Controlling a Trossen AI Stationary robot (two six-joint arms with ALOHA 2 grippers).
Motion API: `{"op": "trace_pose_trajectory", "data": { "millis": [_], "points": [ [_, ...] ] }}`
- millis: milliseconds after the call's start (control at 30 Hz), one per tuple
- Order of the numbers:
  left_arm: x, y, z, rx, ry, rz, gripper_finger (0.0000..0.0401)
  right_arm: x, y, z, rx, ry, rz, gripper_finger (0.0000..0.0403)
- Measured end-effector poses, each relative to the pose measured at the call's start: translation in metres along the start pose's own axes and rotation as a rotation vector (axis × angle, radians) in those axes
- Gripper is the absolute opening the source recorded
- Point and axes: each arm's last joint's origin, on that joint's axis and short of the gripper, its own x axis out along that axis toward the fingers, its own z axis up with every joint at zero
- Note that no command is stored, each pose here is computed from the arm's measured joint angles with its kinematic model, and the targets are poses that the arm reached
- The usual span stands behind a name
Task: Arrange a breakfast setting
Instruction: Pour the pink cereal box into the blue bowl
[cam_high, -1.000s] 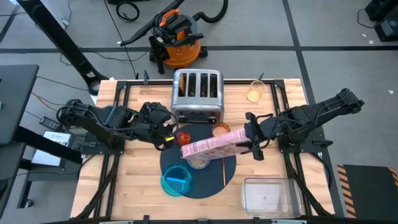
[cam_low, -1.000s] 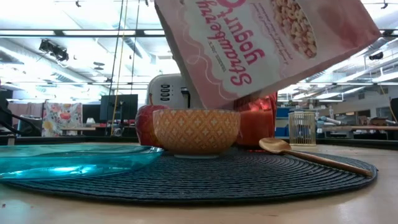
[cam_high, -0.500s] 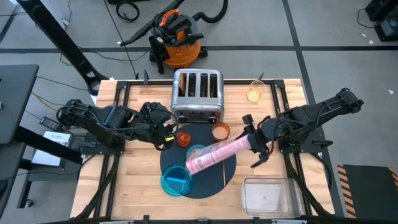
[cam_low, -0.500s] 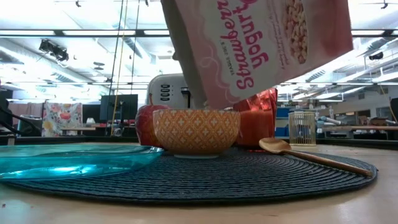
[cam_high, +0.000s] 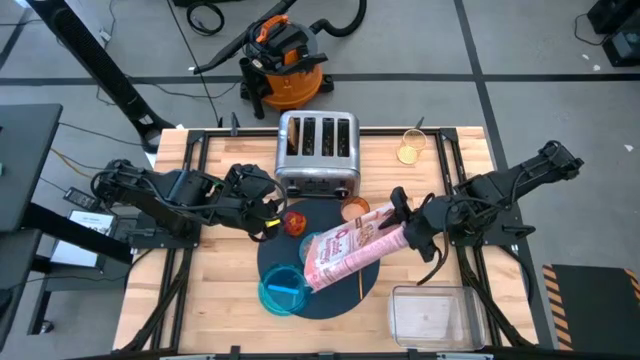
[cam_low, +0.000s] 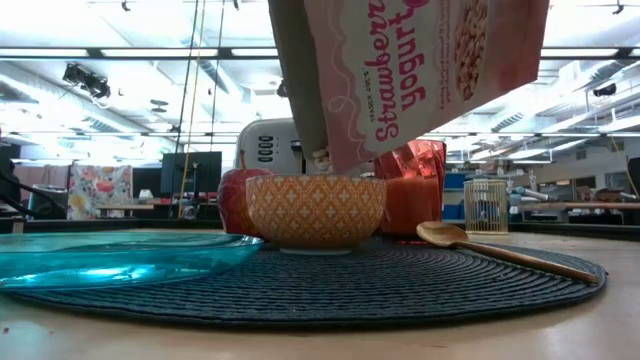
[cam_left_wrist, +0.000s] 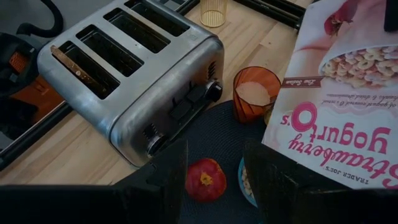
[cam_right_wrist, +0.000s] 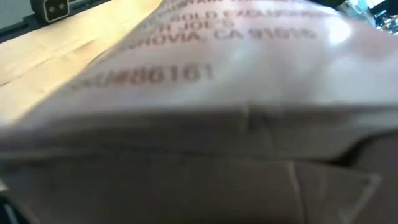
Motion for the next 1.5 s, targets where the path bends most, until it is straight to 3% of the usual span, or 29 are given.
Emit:
{"op": "trace_pose_trajectory", "data": {
  "millis": [400,1033,1233,1500],
  "points": [
    [0.0000,0.0000,0.0000,-0.001,0.000,0.000,0.0164,-0.0006,0.0035,-0.0013,-0.037,0.009,0.040,0.0165],
    [0.0000,0.0000,0.0000,-0.005,0.000,0.000,0.0164,-0.0020,0.0066,0.0024,0.034,-0.002,0.020,0.0165],
    [0.0000,0.0000,0.0000,-0.006,0.000,0.000,0.0164,-0.0019,0.0062,0.0021,0.129,0.004,0.010,0.0165],
    [-0.0001,-0.0003,-0.0002,-0.007,0.007,-0.008,0.0164,-0.0019,0.0053,0.0014,0.398,0.018,-0.024,0.0165]
  ]
}}
